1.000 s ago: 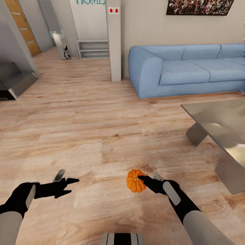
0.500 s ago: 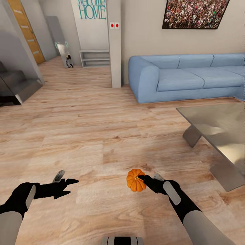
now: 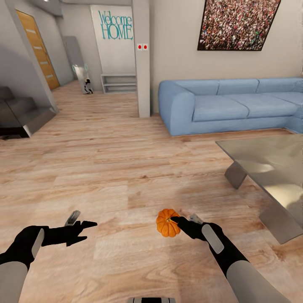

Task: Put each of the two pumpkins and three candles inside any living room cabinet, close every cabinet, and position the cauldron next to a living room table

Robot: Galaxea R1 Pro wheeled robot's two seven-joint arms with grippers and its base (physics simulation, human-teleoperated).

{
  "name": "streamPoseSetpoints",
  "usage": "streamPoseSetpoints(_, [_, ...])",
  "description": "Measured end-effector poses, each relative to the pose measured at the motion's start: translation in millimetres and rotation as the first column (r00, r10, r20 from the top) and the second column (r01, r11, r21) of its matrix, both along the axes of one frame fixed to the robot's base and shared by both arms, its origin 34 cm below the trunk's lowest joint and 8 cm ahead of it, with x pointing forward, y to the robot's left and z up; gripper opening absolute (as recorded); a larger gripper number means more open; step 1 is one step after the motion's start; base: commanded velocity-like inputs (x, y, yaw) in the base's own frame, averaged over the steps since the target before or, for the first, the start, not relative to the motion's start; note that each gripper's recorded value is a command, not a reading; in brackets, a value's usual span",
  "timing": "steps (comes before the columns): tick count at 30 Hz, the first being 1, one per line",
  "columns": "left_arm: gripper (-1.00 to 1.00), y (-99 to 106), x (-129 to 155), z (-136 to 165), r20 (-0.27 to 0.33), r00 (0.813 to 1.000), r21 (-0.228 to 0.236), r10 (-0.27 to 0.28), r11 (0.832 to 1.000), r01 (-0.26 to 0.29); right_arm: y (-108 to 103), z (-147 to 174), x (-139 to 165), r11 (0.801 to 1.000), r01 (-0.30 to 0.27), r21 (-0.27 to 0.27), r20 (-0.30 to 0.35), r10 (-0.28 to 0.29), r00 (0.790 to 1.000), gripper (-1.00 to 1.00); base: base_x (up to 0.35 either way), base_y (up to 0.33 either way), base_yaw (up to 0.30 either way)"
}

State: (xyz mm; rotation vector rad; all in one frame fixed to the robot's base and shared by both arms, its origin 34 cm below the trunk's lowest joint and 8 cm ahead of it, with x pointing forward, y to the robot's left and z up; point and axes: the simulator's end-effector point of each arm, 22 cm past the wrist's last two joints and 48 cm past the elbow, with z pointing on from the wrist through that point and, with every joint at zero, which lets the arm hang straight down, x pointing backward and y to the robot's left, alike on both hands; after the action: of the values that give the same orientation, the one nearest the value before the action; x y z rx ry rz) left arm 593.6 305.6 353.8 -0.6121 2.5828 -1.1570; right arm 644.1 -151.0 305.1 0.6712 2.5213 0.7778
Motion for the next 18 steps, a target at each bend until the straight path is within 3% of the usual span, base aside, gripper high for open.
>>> streamPoseSetpoints(18, [1.0, -2.4, 9.7, 39.2, 0.074, 0.997, -0.001, -0.001, 1.0, 0.001, -2.1, 45.4, 16.5, 1.0, 0.01, -0.005, 0.087, -0.01, 0.996, -1.0, 0.0, 0.0, 0.0])
